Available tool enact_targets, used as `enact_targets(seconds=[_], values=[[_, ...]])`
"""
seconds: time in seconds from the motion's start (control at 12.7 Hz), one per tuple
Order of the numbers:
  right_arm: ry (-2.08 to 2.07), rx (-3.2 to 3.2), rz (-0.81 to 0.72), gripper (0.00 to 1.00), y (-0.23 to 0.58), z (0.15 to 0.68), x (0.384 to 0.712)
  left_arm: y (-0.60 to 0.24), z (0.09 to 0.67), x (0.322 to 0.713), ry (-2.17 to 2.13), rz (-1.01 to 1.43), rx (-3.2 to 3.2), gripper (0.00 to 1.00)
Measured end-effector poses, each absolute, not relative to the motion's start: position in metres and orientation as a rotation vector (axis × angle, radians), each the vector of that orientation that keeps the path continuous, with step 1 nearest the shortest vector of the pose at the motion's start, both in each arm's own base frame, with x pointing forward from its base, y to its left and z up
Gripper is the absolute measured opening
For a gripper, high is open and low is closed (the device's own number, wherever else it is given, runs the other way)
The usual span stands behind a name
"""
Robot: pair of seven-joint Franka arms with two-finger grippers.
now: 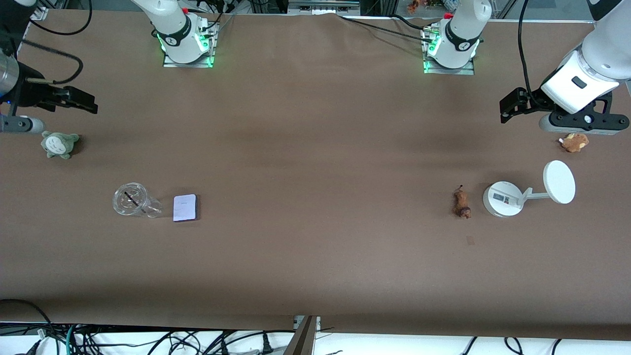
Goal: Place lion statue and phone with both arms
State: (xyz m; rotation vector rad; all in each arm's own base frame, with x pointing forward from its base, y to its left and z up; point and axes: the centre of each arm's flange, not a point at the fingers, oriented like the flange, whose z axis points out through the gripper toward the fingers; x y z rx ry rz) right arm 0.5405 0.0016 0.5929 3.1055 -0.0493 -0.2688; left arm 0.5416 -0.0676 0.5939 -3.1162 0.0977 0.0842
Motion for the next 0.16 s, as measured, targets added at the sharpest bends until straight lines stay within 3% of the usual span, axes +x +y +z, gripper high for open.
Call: enact_targets(seconds=[0.16], values=[[-0.041, 3.109, -0.236, 1.0, 0.0046, 0.6028, 0.535, -0.0676, 0.5934, 0.5421, 0.098, 0.085, -3.116, 1.0]])
